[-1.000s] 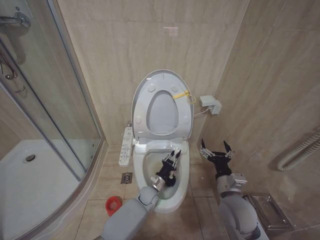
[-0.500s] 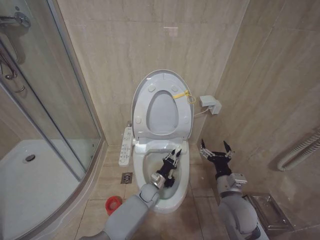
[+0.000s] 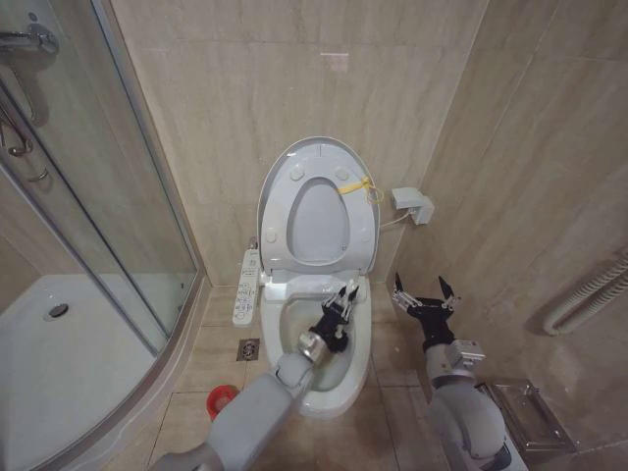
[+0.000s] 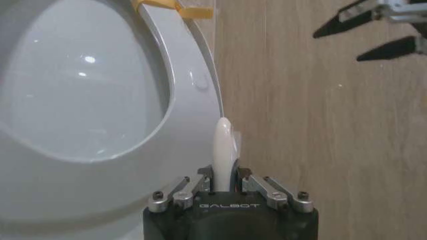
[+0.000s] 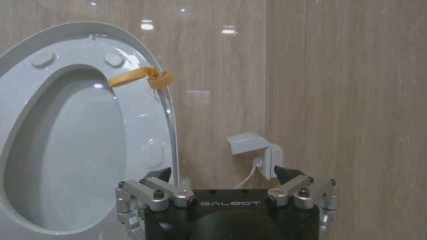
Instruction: Open the toilet lid, clean the toilet bowl with a toilet brush, close the toilet lid, and flush.
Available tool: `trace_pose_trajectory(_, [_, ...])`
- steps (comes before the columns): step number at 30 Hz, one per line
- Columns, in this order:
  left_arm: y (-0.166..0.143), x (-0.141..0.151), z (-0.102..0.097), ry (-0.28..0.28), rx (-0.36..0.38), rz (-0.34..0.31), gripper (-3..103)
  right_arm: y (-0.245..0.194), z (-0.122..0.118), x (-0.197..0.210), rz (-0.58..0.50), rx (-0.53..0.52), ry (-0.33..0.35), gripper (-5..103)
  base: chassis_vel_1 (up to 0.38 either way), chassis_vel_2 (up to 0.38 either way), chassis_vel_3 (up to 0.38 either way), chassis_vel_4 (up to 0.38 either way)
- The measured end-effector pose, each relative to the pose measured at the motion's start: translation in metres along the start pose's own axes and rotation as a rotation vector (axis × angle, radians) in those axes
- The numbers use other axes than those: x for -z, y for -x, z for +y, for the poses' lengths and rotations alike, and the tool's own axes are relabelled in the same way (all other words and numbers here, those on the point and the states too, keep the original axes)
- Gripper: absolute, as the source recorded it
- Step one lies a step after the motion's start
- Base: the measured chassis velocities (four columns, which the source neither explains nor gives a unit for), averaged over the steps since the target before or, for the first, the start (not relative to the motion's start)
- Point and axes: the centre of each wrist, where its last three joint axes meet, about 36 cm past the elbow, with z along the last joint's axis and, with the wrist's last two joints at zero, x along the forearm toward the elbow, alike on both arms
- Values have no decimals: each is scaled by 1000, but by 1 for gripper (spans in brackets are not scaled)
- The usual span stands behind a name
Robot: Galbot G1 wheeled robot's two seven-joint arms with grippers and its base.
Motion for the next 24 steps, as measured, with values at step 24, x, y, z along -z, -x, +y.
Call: trace_pose_trajectory(24, [-124, 29, 49, 32, 99, 40, 21, 0, 0, 0, 0, 0, 0, 100, 0, 0, 0, 0])
